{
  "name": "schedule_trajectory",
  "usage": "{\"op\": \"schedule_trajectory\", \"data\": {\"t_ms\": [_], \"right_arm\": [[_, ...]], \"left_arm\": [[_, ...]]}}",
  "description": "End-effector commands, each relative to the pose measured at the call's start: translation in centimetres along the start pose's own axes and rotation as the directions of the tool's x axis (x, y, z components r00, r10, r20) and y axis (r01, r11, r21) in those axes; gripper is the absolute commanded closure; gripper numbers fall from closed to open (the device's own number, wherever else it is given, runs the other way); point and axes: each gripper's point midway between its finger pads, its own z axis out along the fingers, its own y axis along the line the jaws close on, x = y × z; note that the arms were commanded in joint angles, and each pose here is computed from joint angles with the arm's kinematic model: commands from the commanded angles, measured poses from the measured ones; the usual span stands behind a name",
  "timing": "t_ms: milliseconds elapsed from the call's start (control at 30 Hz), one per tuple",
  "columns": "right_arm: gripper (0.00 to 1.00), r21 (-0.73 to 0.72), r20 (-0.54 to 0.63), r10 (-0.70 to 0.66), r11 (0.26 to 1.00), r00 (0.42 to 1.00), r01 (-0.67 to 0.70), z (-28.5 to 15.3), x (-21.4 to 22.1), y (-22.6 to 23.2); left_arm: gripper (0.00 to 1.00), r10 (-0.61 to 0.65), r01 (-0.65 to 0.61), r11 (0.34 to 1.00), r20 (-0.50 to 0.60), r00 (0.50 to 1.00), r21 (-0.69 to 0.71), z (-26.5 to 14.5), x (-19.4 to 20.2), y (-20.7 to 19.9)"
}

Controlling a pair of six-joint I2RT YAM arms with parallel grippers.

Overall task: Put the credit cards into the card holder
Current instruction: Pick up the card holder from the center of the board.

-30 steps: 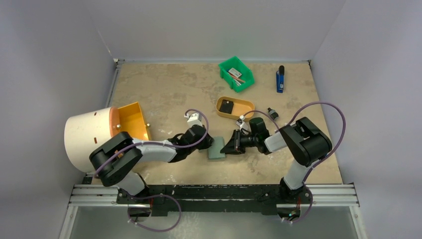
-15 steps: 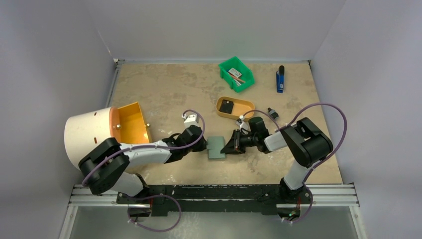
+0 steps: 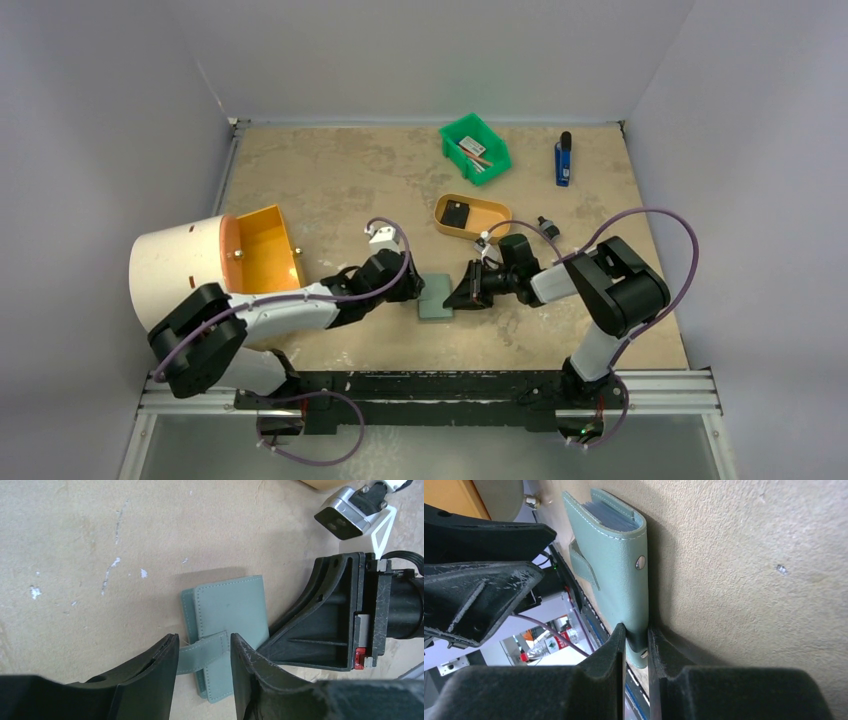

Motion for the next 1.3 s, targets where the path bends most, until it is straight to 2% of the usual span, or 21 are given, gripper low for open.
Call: {"op": "schedule_trajectory", "data": {"t_ms": [0,167,367,467,567,767,1267], "right_arm": [[0.83,0.083,0.043,-0.009,0.997,0.999,0.006,0.1,-0.8,-1.3],[0.81,0.079,0.040,-0.018,0.997,0.999,0.015,0.2,-0.8,-0.9],[0.79,0.069,0.041,-0.027,0.997,0.999,0.025,0.1,-0.8,-0.4],[0.76,0.054,0.043,-0.032,0.998,0.999,0.029,0.1,-0.8,0.1],[0.72,0.042,0.044,-0.032,0.999,0.999,0.031,0.0,-0.7,0.5],[0.55,0.012,0.048,-0.017,1.000,0.999,0.016,0.0,-0.7,1.0],[0.54,-0.055,-0.021,0.008,0.998,1.000,-0.009,1.7,0.5,2.0]], "left_arm": [[0.58,0.047,-0.047,0.999,0.011,0.999,0.005,0.7,-0.7,-1.6],[0.63,0.071,-0.071,0.997,-0.016,0.997,-0.035,1.4,0.5,-0.5],[0.90,0.082,-0.085,0.993,-0.034,0.996,-0.084,2.0,1.5,1.0],[1.00,0.082,-0.086,0.991,-0.039,0.996,-0.105,2.2,1.9,1.6],[1.00,0.083,-0.087,0.988,-0.040,0.996,-0.129,2.3,2.3,2.5],[1.00,0.075,-0.081,0.985,-0.047,0.996,-0.150,2.4,3.2,3.7],[1.00,0.049,-0.057,0.987,-0.061,0.997,-0.152,2.7,4.4,4.5]]}}
